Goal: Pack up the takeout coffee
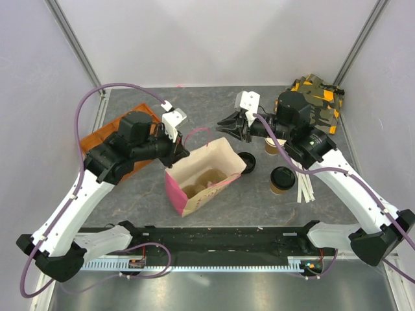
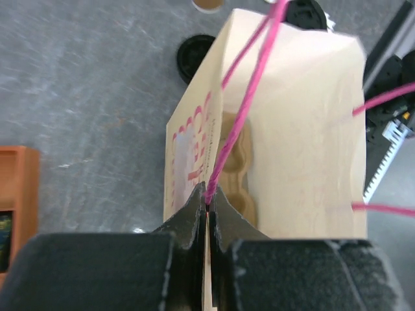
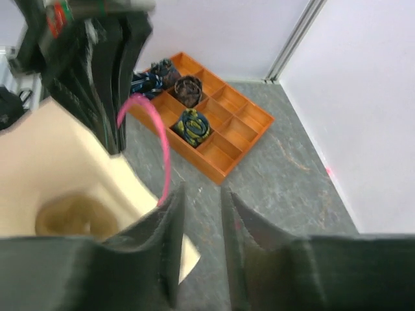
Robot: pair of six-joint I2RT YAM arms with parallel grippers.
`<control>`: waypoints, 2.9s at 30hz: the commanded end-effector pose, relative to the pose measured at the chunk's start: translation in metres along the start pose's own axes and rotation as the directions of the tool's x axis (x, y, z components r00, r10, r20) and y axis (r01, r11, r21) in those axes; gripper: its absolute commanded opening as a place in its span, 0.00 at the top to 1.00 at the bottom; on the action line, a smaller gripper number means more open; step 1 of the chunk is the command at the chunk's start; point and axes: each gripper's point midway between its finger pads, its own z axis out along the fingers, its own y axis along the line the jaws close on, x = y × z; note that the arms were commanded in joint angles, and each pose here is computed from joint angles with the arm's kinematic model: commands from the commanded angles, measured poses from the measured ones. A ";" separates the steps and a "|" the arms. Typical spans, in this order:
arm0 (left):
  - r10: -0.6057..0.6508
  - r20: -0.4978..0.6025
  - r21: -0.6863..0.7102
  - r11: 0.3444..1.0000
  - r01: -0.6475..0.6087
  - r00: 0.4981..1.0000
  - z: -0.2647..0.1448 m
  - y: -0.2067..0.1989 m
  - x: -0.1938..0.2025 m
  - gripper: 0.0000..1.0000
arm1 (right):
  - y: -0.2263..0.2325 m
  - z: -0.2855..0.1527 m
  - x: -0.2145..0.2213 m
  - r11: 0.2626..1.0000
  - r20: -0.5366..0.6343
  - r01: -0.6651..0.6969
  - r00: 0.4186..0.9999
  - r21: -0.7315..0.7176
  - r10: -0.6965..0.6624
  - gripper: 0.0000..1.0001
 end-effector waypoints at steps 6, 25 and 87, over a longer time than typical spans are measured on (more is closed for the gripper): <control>0.038 0.006 -0.072 0.997 -0.037 0.999 -0.001 0.012 -0.014 0.98 | 0.016 0.003 0.006 0.984 -0.018 -0.158 0.987 -0.077 0.157 0.93; -0.221 0.005 0.057 0.974 0.221 0.975 0.042 -0.019 0.008 0.98 | 0.085 -0.025 0.089 0.950 -0.229 -0.296 0.936 -0.103 0.267 1.00; -0.359 0.035 0.415 0.854 0.313 0.933 0.004 -0.053 0.002 0.98 | 0.072 0.001 0.032 0.986 -0.059 -0.148 0.988 -0.075 0.144 0.55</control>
